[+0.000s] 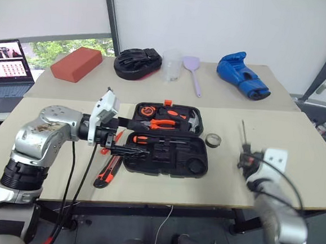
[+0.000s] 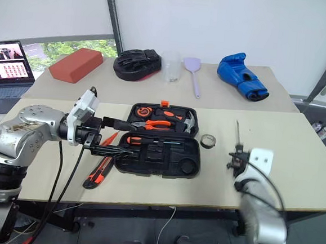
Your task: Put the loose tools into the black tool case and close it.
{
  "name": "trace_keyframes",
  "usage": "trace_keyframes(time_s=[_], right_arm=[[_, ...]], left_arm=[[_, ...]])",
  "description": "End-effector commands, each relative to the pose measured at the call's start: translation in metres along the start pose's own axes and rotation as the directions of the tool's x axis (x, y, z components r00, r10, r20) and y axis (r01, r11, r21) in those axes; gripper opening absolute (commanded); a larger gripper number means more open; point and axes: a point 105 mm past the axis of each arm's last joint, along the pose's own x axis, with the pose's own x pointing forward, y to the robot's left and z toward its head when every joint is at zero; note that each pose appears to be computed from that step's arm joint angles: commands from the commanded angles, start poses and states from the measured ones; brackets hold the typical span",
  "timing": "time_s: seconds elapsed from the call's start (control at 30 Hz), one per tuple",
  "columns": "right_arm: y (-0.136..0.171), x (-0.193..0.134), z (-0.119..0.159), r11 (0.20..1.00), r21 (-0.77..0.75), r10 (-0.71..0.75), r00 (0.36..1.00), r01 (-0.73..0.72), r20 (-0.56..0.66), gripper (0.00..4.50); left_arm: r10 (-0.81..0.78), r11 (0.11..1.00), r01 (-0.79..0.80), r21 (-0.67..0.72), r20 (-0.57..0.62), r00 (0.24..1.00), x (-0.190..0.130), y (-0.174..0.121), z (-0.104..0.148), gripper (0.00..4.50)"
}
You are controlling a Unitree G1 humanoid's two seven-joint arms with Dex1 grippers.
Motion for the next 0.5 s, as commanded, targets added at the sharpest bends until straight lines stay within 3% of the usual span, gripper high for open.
trace_keyframes(time_s=[0.03,0.13,0.3,0.37,0.5], right_arm=[[0.050,0.005,0.034,0.855,0.016,0.516,0.854,-0.518,0.063,1.08],[0.079,0.004,0.035,0.613,-0.172,0.772,0.631,-0.771,-0.076,1.08],[0.113,0.009,0.038,0.341,-0.281,0.898,0.399,-0.897,-0.184,1.08],[0.125,0.013,0.036,0.273,-0.319,0.912,0.350,-0.908,-0.215,1.08],[0.137,0.027,0.019,0.208,-0.385,0.897,0.332,-0.899,-0.291,1.08]], left_arm=[[-0.013,0.999,0.013,0.036,-0.026,1.000,-0.008,-0.001,0.002,4.50],[-0.019,0.999,0.021,0.037,-0.050,0.999,-0.012,0.000,0.000,4.50],[-0.033,0.999,0.035,0.024,-0.070,0.997,-0.017,-0.001,-0.001,4.50],[-0.031,0.999,0.032,0.016,-0.077,0.997,-0.019,-0.002,-0.003,4.50],[-0.022,1.000,0.022,0.008,-0.080,0.997,-0.021,-0.004,-0.006,4.50]])
